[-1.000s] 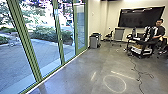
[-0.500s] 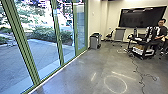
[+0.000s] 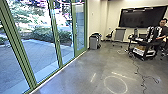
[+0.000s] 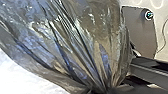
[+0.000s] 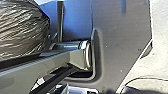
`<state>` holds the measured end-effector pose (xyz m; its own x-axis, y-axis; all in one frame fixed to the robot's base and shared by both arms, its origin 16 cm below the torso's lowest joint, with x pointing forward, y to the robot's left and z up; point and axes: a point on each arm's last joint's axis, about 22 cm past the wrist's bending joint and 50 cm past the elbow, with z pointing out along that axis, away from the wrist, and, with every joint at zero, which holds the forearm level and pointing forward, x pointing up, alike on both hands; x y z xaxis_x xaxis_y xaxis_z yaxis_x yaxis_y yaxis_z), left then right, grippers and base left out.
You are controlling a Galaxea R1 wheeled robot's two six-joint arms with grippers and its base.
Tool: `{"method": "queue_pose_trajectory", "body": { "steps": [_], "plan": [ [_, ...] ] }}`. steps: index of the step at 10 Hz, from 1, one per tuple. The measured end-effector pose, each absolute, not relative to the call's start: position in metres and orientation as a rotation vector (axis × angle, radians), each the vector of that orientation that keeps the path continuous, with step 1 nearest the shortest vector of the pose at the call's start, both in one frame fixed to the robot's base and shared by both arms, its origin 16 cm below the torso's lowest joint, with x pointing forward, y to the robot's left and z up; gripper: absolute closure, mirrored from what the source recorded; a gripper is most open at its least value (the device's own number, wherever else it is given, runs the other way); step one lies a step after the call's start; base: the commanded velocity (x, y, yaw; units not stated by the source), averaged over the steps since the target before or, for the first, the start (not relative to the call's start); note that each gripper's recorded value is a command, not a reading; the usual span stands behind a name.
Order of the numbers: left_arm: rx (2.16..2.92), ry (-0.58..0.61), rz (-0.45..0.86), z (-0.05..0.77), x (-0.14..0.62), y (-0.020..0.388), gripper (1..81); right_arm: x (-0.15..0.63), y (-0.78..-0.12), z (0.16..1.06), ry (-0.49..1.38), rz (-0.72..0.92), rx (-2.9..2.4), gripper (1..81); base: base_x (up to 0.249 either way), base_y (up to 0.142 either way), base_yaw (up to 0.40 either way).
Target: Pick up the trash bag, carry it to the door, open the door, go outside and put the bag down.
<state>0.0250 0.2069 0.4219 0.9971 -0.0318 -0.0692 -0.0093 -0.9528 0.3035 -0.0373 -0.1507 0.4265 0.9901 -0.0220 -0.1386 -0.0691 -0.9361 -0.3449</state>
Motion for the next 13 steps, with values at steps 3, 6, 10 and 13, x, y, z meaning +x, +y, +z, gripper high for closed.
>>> {"method": "queue_pose_trajectory", "body": {
  "steps": [3, 6, 10, 13],
  "plan": [
    [2.831, -0.030, -0.109, 0.4218, 0.0238, 0.2069, 81.1, -0.0373, -0.1507, 0.4265, 0.066, 0.190, -2.778, 1.0, 0.171, -0.077, 0.000],
    [2.829, -0.030, -0.108, 0.4219, 0.0243, 0.2049, 81.1, -0.0370, -0.1573, 0.4258, 0.068, 0.190, -2.786, 1.0, 0.171, 0.000, 0.000],
    [2.829, -0.030, -0.107, 0.4219, 0.0238, 0.2050, 81.1, -0.0374, -0.1577, 0.4256, 0.067, 0.189, -2.787, 1.0, 0.171, 0.000, 0.000],
    [2.830, -0.030, -0.109, 0.4219, 0.0232, 0.2053, 81.1, -0.0390, -0.1576, 0.4256, 0.067, 0.192, -2.787, 1.0, 0.171, 0.000, 0.000]
  ]
}}
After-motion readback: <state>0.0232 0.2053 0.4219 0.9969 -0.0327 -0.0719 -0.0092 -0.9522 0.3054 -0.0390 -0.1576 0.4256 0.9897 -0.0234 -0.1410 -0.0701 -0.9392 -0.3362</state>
